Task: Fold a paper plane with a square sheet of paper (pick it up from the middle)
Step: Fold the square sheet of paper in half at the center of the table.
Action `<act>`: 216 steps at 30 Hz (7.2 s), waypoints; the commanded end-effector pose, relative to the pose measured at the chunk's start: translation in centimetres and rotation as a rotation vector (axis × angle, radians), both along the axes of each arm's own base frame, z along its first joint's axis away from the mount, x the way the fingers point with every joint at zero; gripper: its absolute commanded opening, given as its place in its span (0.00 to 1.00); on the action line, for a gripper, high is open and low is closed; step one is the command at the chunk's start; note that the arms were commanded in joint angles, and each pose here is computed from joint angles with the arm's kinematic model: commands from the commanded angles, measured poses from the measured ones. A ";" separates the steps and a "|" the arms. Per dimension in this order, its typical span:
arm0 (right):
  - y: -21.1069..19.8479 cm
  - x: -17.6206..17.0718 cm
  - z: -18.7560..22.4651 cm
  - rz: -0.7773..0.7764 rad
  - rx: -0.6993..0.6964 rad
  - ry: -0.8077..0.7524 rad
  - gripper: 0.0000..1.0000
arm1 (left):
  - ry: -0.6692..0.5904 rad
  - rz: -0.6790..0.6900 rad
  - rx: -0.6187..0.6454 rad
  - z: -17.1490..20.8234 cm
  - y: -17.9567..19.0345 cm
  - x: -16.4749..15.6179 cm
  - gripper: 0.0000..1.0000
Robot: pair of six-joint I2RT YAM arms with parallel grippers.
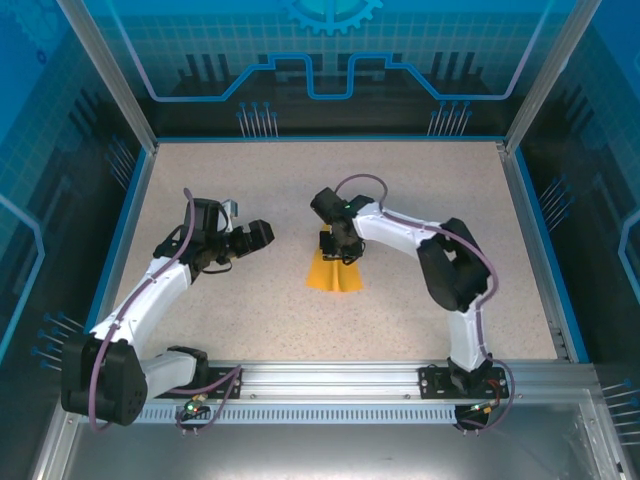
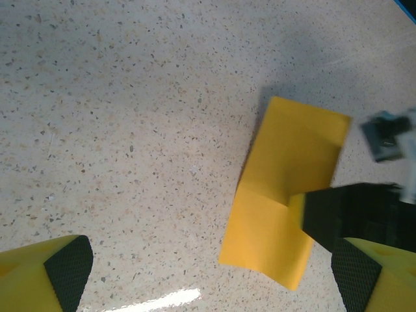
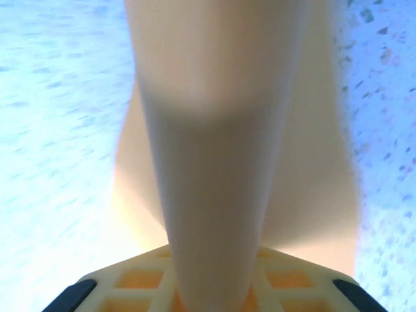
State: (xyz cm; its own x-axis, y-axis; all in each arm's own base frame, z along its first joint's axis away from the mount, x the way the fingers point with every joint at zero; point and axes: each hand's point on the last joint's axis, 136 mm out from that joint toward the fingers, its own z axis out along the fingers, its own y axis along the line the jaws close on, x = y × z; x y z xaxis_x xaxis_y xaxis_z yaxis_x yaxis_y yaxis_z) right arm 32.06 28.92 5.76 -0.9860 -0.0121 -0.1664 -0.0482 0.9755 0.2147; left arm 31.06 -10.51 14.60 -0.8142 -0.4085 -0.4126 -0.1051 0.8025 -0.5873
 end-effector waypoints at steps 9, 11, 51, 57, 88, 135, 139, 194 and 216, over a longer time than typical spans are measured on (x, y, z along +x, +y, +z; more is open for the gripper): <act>6.4 -0.6 8.7 0.105 0.784 -0.038 0.30 | -0.038 -0.008 -0.055 2.4 -0.7 0.1 0.99; 5.4 -0.4 6.4 0.062 0.764 0.005 0.30 | -0.040 -0.055 -0.093 2.7 -1.6 -0.1 0.98; -4.6 -3.2 -3.2 -0.091 0.079 0.106 0.64 | 0.090 -0.325 -0.164 -1.2 -10.4 0.5 0.83; -5.9 -3.2 -3.7 -0.150 0.016 0.114 0.65 | 0.101 -0.323 -0.160 -1.6 -10.4 0.6 0.79; -3.5 -2.5 -0.3 -0.161 0.424 -0.005 0.72 | 0.208 -0.464 -0.389 -2.0 -14.6 0.7 0.85; -6.0 -3.2 -0.4 -0.261 0.573 -0.038 0.75 | 0.267 -0.676 -0.584 -1.3 -20.6 0.5 0.02; -7.5 -3.6 -0.5 -0.300 0.498 -0.055 0.74 | 0.308 -0.658 -0.507 -3.2 -20.1 0.9 0.02; -4.0 -2.5 -2.5 -0.186 0.283 0.026 0.61 | 0.186 -0.314 0.009 -3.7 -11.5 3.3 0.63; -4.1 -3.2 -4.4 -0.120 0.124 0.150 0.64 | 0.090 -0.230 0.007 -1.1 -8.4 1.9 0.64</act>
State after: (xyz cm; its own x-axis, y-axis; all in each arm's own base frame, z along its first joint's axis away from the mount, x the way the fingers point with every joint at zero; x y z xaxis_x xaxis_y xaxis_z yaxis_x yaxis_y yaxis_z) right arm 29.38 25.17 2.23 -0.9918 0.1180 -0.0481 0.0916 0.9227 0.3744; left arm 32.86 -19.44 13.20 -0.9278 -0.1767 -0.3287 0.0468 0.8188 -0.5722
